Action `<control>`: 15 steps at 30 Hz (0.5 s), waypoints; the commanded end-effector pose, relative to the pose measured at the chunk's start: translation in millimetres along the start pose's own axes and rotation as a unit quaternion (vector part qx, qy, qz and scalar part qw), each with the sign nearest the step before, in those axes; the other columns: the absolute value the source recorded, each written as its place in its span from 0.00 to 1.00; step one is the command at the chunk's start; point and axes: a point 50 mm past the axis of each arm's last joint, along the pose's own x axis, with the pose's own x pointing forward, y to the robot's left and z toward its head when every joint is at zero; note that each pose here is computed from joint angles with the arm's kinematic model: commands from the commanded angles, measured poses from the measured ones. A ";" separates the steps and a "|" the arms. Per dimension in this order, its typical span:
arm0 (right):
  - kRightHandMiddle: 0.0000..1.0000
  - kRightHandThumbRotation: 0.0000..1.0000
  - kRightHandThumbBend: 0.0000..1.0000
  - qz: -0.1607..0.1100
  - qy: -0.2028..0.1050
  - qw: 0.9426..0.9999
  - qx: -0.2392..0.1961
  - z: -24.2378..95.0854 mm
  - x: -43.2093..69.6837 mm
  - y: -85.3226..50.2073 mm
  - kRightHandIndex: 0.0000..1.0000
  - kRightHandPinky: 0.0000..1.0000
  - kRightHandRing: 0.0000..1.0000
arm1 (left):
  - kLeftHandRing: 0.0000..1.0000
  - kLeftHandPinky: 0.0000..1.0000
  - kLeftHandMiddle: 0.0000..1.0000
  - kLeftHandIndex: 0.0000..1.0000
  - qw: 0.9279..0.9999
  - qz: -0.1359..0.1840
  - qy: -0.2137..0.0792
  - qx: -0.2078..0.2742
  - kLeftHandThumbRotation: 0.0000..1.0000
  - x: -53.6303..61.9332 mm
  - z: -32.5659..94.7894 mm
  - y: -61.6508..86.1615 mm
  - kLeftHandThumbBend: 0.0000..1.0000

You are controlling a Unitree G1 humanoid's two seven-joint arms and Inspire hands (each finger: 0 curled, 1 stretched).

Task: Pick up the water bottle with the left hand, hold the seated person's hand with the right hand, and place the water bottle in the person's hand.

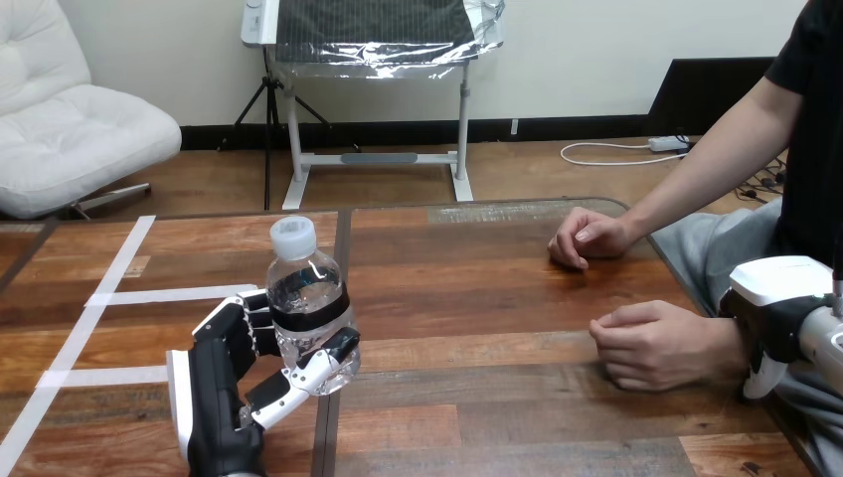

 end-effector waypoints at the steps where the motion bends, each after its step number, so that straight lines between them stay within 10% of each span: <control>1: 0.42 0.00 0.66 -0.008 -0.030 1.000 0.003 15.2 4.0 -3.7 0.74 0.17 0.27 | 0.42 0.44 0.44 0.50 0.998 -0.007 -0.062 -0.024 0.00 18.5 25.5 -14.2 0.61; 15: 0.47 0.00 0.67 -0.051 -0.038 0.997 0.037 8.2 0.5 -25.1 0.55 0.24 0.35 | 0.42 0.43 0.44 0.49 0.997 -0.017 -0.067 -0.024 0.00 21.8 28.2 -19.7 0.61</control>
